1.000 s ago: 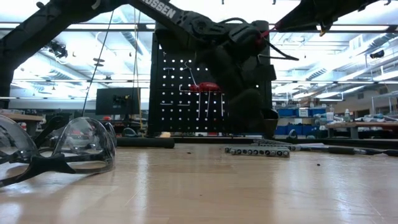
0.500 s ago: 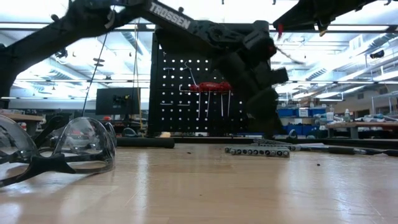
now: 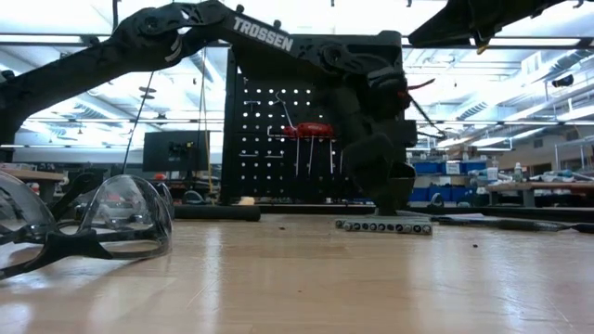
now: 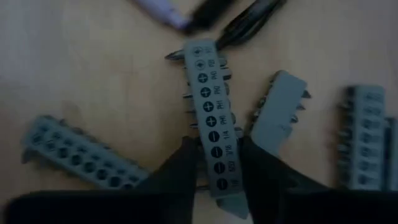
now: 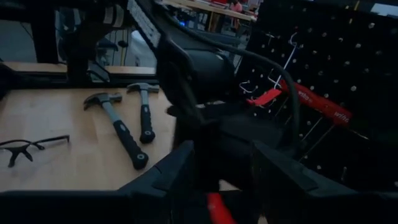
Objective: Hang tools onto peg board
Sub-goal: Put the screwdriver bits on the pegboard
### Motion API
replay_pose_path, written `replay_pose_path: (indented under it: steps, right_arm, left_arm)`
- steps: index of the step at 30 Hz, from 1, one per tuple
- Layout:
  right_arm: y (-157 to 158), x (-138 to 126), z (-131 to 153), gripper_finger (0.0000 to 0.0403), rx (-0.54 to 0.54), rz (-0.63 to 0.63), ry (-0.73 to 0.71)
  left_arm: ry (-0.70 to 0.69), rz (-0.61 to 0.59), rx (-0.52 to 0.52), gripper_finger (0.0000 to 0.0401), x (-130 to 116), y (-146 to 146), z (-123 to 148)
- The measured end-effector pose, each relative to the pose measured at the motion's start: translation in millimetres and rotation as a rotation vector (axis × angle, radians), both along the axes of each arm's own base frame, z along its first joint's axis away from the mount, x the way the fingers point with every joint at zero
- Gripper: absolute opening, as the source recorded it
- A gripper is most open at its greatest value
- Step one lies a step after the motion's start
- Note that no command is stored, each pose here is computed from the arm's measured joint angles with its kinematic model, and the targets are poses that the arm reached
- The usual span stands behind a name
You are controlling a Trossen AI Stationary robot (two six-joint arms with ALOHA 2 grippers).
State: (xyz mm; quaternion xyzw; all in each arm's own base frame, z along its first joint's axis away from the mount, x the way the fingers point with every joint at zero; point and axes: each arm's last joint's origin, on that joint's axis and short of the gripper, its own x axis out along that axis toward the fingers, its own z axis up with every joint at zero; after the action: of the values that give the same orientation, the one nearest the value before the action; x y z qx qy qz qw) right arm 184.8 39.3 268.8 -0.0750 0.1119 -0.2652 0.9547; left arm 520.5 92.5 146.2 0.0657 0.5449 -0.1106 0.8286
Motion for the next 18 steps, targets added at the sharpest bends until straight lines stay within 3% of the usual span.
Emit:
replay_pose_path:
  steps: [2,6,11,18]
  right_arm:
    - [0.0,0.0,0.0,0.0165,0.003,0.000,-0.002]
    - [0.9,-0.2,-0.1,0.0165,0.009,0.003,-0.005]
    - [1.2,-0.4,-0.6,0.0165,0.008,0.006,0.001]
    - [3.4,-1.3,-0.8,0.0165,0.012,0.011,-0.001]
  left_arm:
    - [0.008,-0.040,0.067,0.0043,1.4,-9.1,0.3]
    - [0.013,-0.076,0.190,0.0041,5.0,-23.5,5.0]
    - [-0.031,-0.100,0.215,0.0000,8.3,-31.6,21.6]
    - [-0.042,-0.075,0.166,0.0004,1.8,-24.0,40.1]
